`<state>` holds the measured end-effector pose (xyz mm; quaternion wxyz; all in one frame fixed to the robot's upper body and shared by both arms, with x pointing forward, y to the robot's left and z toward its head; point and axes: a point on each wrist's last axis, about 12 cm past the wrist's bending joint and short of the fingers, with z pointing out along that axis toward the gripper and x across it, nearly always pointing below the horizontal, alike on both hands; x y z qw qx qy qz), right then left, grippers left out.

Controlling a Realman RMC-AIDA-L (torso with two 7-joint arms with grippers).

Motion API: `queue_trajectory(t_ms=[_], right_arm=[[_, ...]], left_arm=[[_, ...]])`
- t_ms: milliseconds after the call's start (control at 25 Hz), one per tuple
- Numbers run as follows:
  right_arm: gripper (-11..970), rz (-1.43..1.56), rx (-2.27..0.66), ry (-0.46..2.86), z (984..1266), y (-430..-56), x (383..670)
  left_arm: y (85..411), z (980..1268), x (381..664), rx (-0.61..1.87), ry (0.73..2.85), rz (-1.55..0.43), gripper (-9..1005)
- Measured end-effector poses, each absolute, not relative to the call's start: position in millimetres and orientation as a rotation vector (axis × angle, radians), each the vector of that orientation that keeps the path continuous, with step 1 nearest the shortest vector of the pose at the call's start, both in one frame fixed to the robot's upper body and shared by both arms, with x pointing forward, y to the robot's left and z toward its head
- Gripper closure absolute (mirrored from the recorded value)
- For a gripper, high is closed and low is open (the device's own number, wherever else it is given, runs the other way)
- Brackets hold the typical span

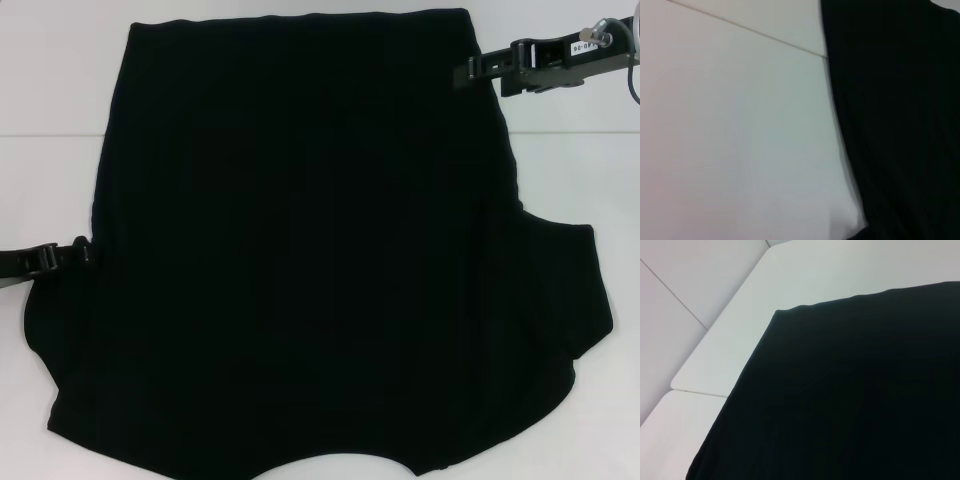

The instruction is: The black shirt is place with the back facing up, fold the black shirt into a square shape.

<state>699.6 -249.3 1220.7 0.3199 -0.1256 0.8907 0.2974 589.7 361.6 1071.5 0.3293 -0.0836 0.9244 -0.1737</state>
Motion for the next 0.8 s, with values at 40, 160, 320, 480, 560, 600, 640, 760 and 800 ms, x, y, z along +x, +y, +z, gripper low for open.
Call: queue_trajectory(t_ms=[40, 160, 320, 480, 560, 600, 640, 760, 800], right_arm=[[43, 0.782, -0.33, 2.341, 1220.8, -249.4, 699.6], [43, 0.78, -0.33, 2.34, 1221.1, -249.8, 699.6], [43, 0.779, -0.33, 2.339, 1221.2, -250.0, 699.6], [43, 0.779, -0.33, 2.338, 1221.4, -250.0, 699.7], [42, 0.778, -0.328, 2.337, 1221.7, -250.2, 699.9], [42, 0.779, -0.328, 2.336, 1221.8, -250.3, 699.9], [42, 0.779, -0.327, 2.336, 1221.8, -250.3, 700.0], [42, 0.779, -0.325, 2.337, 1221.3, -250.8, 699.7], [42, 0.78, -0.323, 2.337, 1221.0, -251.1, 699.6]], left_arm=[[361.9, 1071.4, 589.5, -0.22, 2.419, -0.454, 265], [362.1, 1070.9, 588.7, -0.216, 2.422, -0.453, 268], [362.2, 1071.1, 588.3, -0.207, 2.427, -0.45, 273], [364.9, 1073.4, 587.2, -0.212, 2.418, -0.44, 424], [364.7, 1073.2, 586.7, -0.213, 2.418, -0.442, 499], [364.7, 1073.1, 586.5, -0.214, 2.419, -0.442, 615], [364.6, 1073.1, 586.5, -0.213, 2.42, -0.443, 730], [364.2, 1073.0, 586.3, -0.209, 2.423, -0.444, 847], [364.2, 1073.0, 586.3, -0.208, 2.423, -0.445, 885]])
